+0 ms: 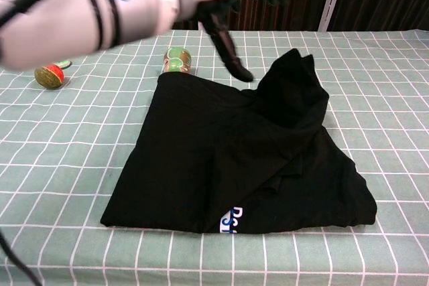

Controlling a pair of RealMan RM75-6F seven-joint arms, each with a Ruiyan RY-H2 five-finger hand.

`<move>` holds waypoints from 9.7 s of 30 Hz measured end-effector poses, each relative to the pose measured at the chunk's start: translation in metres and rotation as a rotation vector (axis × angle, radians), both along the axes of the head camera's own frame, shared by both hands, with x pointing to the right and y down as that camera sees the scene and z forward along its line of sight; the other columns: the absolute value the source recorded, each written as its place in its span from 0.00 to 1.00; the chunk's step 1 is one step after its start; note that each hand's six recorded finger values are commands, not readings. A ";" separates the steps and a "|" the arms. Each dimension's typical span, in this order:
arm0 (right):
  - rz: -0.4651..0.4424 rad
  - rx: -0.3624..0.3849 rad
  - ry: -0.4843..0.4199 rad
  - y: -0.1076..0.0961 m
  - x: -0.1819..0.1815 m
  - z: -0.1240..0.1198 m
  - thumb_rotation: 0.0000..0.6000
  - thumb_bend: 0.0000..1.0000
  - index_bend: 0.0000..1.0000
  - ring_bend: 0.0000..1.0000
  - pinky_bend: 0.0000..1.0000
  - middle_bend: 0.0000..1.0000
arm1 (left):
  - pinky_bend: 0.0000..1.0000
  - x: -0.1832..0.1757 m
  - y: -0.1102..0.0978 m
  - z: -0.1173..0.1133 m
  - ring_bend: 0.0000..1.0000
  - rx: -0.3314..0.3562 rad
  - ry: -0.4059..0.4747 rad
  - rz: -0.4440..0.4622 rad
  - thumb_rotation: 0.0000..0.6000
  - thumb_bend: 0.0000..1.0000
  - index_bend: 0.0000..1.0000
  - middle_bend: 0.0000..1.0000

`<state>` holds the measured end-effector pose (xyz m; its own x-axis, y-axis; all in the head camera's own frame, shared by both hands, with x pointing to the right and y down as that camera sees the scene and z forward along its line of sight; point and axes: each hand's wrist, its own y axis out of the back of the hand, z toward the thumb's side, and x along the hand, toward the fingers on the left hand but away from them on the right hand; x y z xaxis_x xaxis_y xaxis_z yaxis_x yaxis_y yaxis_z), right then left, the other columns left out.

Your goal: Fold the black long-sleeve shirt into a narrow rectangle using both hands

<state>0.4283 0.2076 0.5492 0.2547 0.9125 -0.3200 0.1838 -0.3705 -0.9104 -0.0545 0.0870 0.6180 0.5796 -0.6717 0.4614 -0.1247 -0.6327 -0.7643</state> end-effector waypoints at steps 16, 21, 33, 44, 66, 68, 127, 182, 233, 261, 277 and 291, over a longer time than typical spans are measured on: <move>-0.433 -0.292 -0.050 -0.044 -0.176 0.085 1.00 0.78 0.10 0.07 0.24 0.24 | 0.14 -0.208 0.052 0.015 0.01 0.010 -0.239 -0.265 1.00 0.02 0.11 0.08; -0.461 -0.376 -0.038 -0.063 -0.226 0.121 1.00 0.78 0.10 0.07 0.24 0.22 | 0.14 -0.228 0.066 0.017 0.01 0.006 -0.246 -0.293 1.00 0.02 0.11 0.08; -0.572 -0.418 0.000 -0.060 -0.302 0.166 1.00 0.78 0.10 0.07 0.23 0.23 | 0.14 -0.244 0.075 0.024 0.01 -0.018 -0.236 -0.335 1.00 0.02 0.11 0.08; -0.578 -0.410 0.059 -0.032 -0.251 0.143 1.00 0.78 0.10 0.09 0.23 0.23 | 0.14 -0.237 0.075 0.027 0.01 -0.014 -0.216 -0.325 1.00 0.02 0.11 0.08; -0.567 -0.444 0.096 0.049 -0.150 0.114 1.00 0.74 0.12 0.18 0.25 0.25 | 0.14 -0.230 0.073 0.037 0.01 -0.033 -0.211 -0.314 1.00 0.02 0.11 0.08; -0.560 -0.467 0.099 0.052 -0.148 0.120 1.00 0.74 0.12 0.18 0.25 0.25 | 0.14 -0.229 0.073 0.041 0.01 -0.039 -0.217 -0.299 1.00 0.02 0.11 0.08; -0.414 -0.209 -0.036 0.040 -0.105 0.061 1.00 0.67 0.20 0.21 0.29 0.27 | 0.14 -0.227 0.066 0.069 0.01 0.085 -0.275 -0.110 1.00 0.05 0.22 0.11; -0.179 -0.036 -0.085 0.000 -0.076 0.008 1.00 0.66 0.20 0.21 0.29 0.27 | 0.15 -0.130 0.087 0.139 0.03 0.348 0.045 0.234 1.00 0.42 0.44 0.14; -0.112 0.006 -0.163 0.006 -0.046 0.015 1.00 0.66 0.20 0.21 0.29 0.27 | 0.15 -0.086 0.043 0.036 0.05 0.385 -0.077 0.319 1.00 0.59 0.56 0.22; -0.082 -0.016 -0.149 0.006 -0.037 0.021 1.00 0.66 0.20 0.21 0.29 0.27 | 0.15 -0.005 0.053 0.105 0.04 0.189 -0.070 0.276 1.00 0.12 0.16 0.12; -0.184 -0.080 -0.167 -0.008 -0.071 0.035 1.00 0.78 0.20 0.19 0.28 0.26 | 0.15 -0.138 0.027 0.042 0.04 0.137 0.043 -0.149 1.00 0.10 0.11 0.12; -0.464 -0.363 -0.253 -0.082 -0.264 0.118 1.00 0.83 0.19 0.11 0.18 0.21 | 0.15 -0.248 0.066 0.028 0.04 0.142 -0.095 -0.378 1.00 0.19 0.11 0.12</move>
